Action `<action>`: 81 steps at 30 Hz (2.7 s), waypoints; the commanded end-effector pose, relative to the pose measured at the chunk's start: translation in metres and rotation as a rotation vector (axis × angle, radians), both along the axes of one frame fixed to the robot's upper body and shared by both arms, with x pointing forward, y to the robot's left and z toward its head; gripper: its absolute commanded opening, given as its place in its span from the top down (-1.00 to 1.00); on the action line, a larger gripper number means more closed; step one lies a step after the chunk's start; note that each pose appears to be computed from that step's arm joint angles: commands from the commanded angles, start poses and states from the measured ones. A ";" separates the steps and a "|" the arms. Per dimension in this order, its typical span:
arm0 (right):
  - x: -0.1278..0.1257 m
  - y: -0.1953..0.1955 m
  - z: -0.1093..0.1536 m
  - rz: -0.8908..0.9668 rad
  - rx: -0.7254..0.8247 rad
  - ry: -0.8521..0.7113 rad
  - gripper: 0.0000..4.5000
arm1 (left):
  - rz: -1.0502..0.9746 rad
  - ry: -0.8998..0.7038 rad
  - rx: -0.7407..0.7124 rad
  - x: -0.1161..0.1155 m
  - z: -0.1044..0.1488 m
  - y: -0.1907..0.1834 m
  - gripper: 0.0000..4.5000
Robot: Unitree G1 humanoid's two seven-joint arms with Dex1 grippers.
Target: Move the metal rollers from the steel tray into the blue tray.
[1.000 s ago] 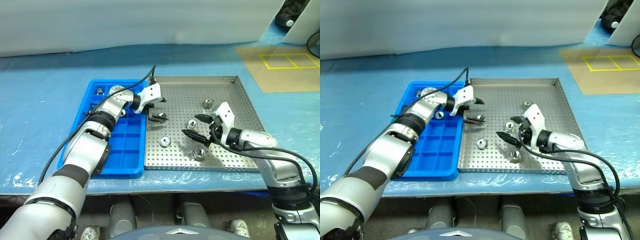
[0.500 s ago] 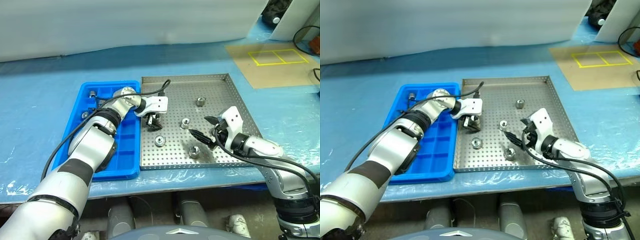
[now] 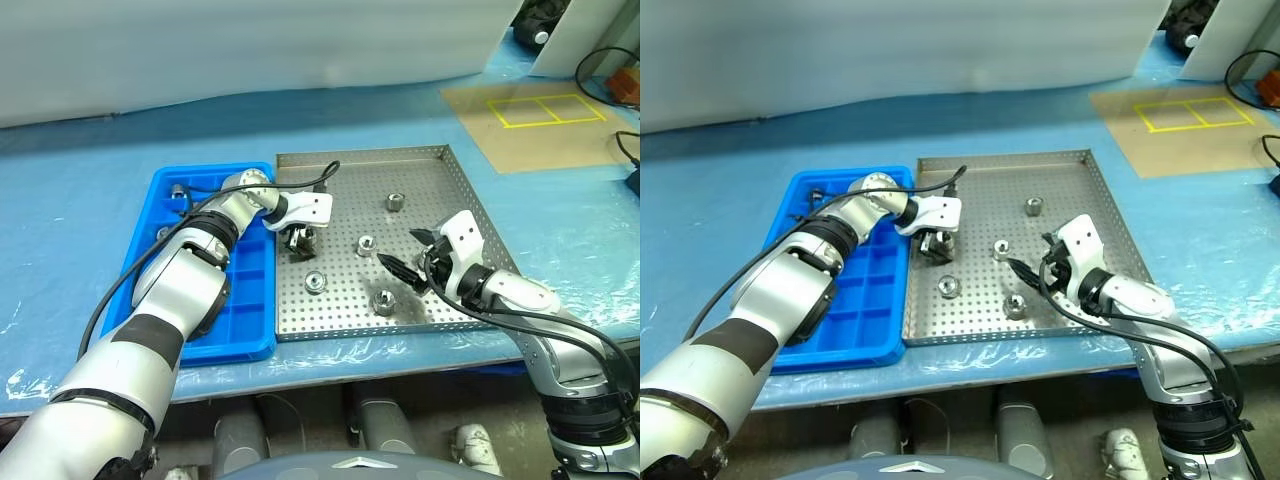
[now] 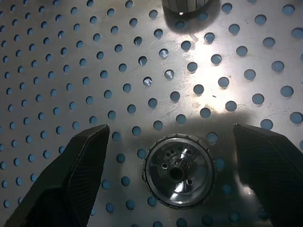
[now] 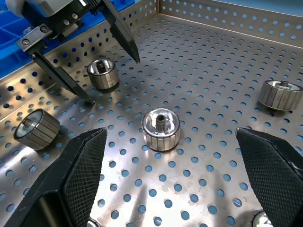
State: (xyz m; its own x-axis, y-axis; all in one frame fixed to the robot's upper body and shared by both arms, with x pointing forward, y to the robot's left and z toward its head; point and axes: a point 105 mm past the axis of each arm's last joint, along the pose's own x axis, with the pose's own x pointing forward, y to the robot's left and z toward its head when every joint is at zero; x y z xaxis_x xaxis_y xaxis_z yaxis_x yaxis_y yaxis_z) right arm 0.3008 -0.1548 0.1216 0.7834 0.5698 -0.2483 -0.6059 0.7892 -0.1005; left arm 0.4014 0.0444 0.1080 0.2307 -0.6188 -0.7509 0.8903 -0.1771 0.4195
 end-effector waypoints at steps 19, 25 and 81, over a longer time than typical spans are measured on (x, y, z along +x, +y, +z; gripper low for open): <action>0.010 0.002 0.013 -0.010 0.001 -0.076 -1.00 | 0.073 0.067 0.113 0.001 -0.010 0.038 -0.14; 0.013 0.002 0.014 -0.013 -0.008 -0.085 -1.00 | 0.100 0.052 0.129 0.004 -0.009 0.045 0.20; 0.031 -0.012 0.023 -0.011 -0.018 -0.124 -1.00 | -0.316 0.049 -0.510 -0.037 0.095 -0.006 -0.99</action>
